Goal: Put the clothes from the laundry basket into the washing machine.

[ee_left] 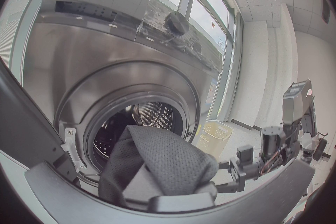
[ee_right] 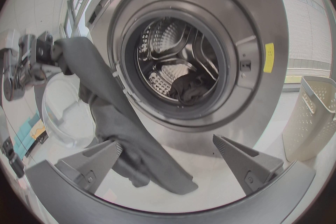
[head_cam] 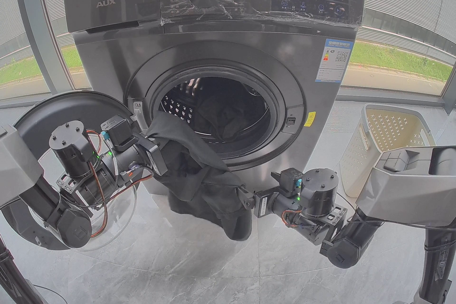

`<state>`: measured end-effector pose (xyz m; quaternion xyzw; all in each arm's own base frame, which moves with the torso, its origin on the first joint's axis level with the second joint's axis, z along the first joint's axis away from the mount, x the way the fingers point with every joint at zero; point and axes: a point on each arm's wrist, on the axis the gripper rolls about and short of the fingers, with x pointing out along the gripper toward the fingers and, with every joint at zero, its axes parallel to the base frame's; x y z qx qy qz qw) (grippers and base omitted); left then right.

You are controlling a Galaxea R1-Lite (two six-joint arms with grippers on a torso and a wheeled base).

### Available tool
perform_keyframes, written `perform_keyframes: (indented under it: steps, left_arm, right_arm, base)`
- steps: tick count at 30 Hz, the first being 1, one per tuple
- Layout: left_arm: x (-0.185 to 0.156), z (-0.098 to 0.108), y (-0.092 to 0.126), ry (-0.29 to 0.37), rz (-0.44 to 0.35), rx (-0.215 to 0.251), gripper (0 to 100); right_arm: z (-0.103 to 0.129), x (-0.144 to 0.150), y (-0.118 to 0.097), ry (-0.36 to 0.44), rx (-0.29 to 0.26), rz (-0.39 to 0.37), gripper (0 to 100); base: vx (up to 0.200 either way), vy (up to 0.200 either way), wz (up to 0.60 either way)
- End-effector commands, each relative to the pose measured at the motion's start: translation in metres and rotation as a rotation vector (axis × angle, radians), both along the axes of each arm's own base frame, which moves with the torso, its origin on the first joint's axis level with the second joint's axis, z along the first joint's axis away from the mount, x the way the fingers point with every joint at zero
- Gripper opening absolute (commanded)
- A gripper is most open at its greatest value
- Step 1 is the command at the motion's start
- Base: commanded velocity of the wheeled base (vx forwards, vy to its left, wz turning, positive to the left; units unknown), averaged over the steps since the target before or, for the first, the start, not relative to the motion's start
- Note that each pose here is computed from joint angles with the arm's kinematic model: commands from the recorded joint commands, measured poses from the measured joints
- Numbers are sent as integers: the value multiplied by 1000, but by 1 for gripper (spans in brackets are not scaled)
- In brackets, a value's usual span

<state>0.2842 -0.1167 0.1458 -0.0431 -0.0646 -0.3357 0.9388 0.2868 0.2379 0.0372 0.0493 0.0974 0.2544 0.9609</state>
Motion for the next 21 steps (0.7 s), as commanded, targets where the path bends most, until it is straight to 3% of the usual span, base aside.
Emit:
perform_keyframes:
  steps: [1, 12, 21]
  left_arm:
    - [-2, 13, -4, -41, 6, -25, 0]
    - [0, 13, -6, -43, 33, -33, 0]
    - [1, 10, -7, -33, 34, -29, 0]
  right_arm:
    - [-24, -5, -7, 69, -62, -4, 100]
    - [-47, -25, -14, 146, -151, 53, 100]
    - [-20, -18, 16, 4, -22, 175, 100]
  base:
    - [0, 0, 0]
    - [0, 0, 0]
    - [0, 0, 0]
